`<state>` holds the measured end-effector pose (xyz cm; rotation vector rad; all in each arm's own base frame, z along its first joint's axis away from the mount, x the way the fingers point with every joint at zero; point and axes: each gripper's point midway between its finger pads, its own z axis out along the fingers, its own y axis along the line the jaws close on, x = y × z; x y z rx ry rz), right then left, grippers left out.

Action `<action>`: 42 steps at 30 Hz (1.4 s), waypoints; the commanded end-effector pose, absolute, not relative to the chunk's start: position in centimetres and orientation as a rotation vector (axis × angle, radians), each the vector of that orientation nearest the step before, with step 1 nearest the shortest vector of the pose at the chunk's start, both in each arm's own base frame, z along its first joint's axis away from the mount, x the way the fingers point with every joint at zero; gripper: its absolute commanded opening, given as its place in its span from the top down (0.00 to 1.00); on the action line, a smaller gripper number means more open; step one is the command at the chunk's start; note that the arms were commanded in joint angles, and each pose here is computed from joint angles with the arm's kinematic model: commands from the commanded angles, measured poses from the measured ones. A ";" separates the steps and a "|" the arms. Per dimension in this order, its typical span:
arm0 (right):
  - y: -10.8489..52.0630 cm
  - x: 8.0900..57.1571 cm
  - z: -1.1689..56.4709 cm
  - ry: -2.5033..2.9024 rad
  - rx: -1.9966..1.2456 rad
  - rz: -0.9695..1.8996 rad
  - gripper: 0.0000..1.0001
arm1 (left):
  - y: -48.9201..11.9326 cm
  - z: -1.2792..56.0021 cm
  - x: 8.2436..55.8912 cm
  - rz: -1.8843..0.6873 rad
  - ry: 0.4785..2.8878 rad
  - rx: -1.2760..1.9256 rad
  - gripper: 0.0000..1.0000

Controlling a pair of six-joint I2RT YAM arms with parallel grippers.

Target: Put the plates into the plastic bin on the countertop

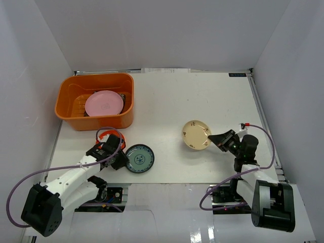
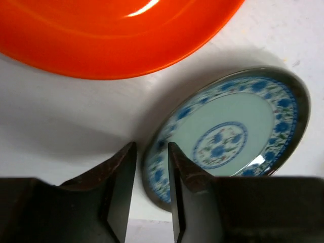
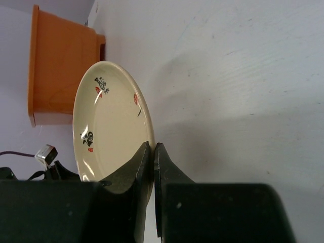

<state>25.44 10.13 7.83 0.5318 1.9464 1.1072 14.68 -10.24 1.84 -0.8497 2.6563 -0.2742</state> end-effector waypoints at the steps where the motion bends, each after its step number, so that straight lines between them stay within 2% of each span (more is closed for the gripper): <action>1: 11.6 24.7 9.1 1.903 0.428 1.181 0.92 | -11.4 0.5 15.5 -0.362 2.629 -0.839 0.60; 2: 12.0 24.6 9.4 1.902 0.405 1.190 0.92 | -11.5 0.4 15.6 -0.375 2.628 -0.815 0.73; 5: 12.6 24.4 9.8 1.899 0.375 1.212 0.92 | -11.9 0.9 15.8 -0.437 2.594 -0.791 1.00; 9: 13.0 24.4 10.5 1.890 0.349 1.227 0.92 | -13.8 4.3 16.9 -0.627 2.508 -0.664 1.00; 11: 13.0 24.5 11.1 1.876 0.348 1.232 0.92 | -15.8 8.6 17.8 -0.814 2.415 -0.568 1.00; 13: 13.1 24.8 12.0 1.855 0.336 1.237 0.92 | -16.8 13.5 19.2 -0.896 2.293 -0.471 1.00; 16: 13.1 25.4 13.6 1.823 0.332 1.261 0.92 | -17.2 19.5 21.5 -0.902 2.159 -0.401 1.00; 19: 13.2 25.9 15.7 1.776 0.321 1.281 0.92 | -16.8 22.3 24.3 -0.804 2.088 -0.376 1.00; 24: 13.3 26.2 17.6 1.753 0.293 1.290 0.92 | -13.4 31.3 29.9 -0.602 1.767 -0.469 1.00; 27: 13.4 26.4 17.8 1.772 0.275 1.256 0.92 | -10.6 33.2 33.0 -0.449 1.685 -0.517 1.00; 29: 14.2 26.4 18.5 1.777 0.202 1.237 0.92 | -8.9 32.6 35.2 -0.397 1.684 -0.556 1.00; 32: 16.7 26.6 19.9 1.793 0.090 1.205 0.92 | -2.2 30.2 38.4 -0.376 1.676 -0.705 1.00; 35: 20.1 26.2 20.2 1.839 -0.033 1.211 0.92 | 0.1 27.1 40.7 -0.384 1.760 -0.770 1.00; 41: 25.6 27.8 22.4 1.849 -0.174 1.169 0.92 | 4.9 22.4 42.3 -0.303 1.842 -0.919 1.00; 42: 26.6 28.5 24.6 1.806 -0.200 1.171 0.92 | 5.4 21.7 42.4 -0.291 1.851 -0.933 1.00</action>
